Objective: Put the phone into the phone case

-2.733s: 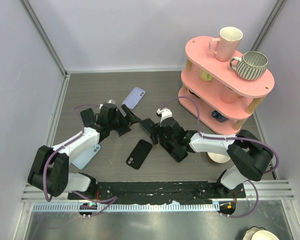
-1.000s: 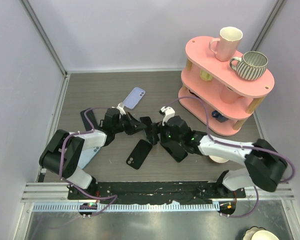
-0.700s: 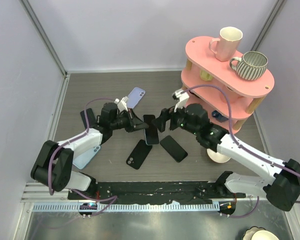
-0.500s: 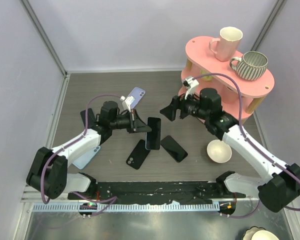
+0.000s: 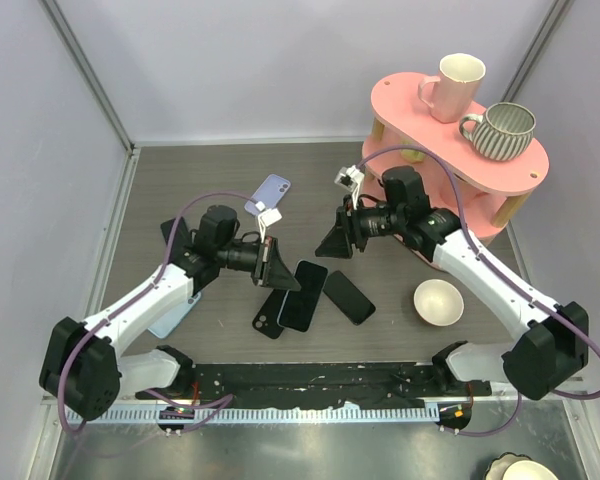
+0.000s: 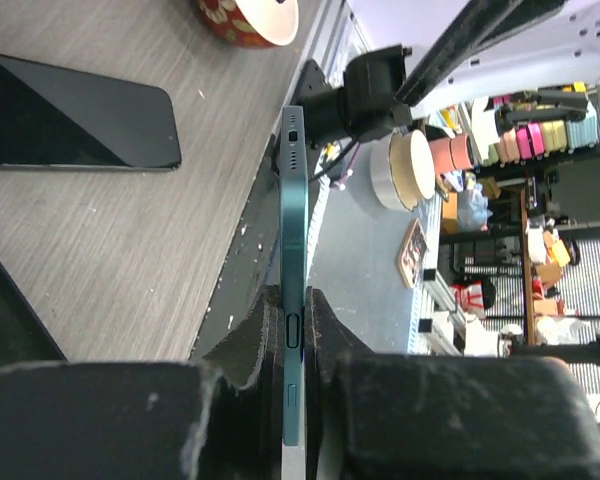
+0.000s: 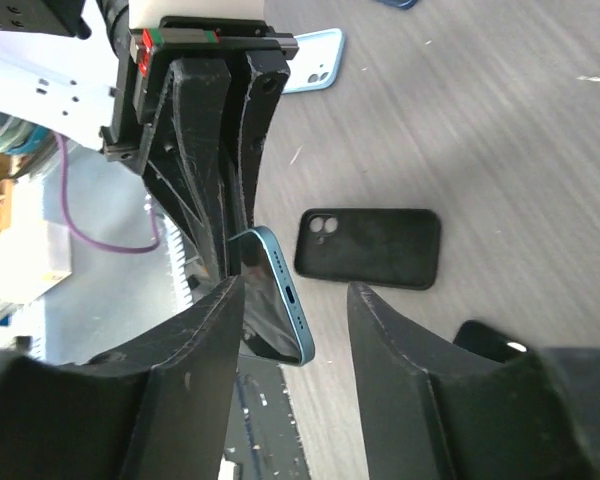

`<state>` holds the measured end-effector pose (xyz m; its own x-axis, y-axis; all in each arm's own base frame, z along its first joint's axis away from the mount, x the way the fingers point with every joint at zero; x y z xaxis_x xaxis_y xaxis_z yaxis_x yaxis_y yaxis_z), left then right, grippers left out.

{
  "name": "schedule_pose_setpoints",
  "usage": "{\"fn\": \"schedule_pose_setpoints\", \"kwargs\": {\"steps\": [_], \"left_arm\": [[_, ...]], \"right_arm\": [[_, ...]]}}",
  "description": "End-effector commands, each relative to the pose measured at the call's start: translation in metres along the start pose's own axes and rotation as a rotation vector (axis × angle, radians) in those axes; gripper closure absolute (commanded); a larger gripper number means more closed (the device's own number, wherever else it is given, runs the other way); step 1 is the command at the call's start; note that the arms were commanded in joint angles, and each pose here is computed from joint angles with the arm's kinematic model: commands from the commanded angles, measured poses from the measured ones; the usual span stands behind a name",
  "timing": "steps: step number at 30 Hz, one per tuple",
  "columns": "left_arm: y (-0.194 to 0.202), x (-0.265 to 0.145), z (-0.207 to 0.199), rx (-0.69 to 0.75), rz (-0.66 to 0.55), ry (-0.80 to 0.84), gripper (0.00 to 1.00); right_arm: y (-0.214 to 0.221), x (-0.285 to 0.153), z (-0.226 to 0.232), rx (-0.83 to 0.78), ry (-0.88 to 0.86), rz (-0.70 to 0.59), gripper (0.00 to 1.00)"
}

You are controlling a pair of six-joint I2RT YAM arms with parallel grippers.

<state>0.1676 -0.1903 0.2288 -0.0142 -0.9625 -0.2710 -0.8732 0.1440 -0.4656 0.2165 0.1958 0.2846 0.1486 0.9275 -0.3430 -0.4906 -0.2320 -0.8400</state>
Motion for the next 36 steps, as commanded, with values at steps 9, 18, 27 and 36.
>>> {"fn": "schedule_pose_setpoints", "kwargs": {"steps": [9,18,27,36], "left_arm": [[0.01,0.0,-0.024,0.136,0.081,0.091,1.0],[0.013,-0.001,-0.027,0.149,0.092,0.109,1.0],[0.0,-0.005,-0.027,0.207,0.077,-0.039,0.49],[-0.08,-0.042,-0.015,0.251,-0.358,-0.77,0.24]], "right_arm": [[0.032,0.027,0.021,0.069,-0.232,0.088,0.48],[0.039,0.038,0.022,0.062,-0.268,0.152,0.72],[0.033,0.027,0.033,0.03,-0.24,0.073,0.99],[0.034,0.002,0.047,0.078,-0.057,-0.032,0.99]]}}
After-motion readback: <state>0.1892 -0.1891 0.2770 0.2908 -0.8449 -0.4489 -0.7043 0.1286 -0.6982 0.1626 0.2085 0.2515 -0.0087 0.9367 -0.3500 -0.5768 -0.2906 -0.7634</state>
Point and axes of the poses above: each gripper's point midway between its finger pads, its own x axis out along the fingers, its own z axis along the line the jaws close on, y = z × x, the point moved 9 cm from there along -x, back along the fingers, and after that the axes turned 4 degrees about -x, right-handed, at the moved point
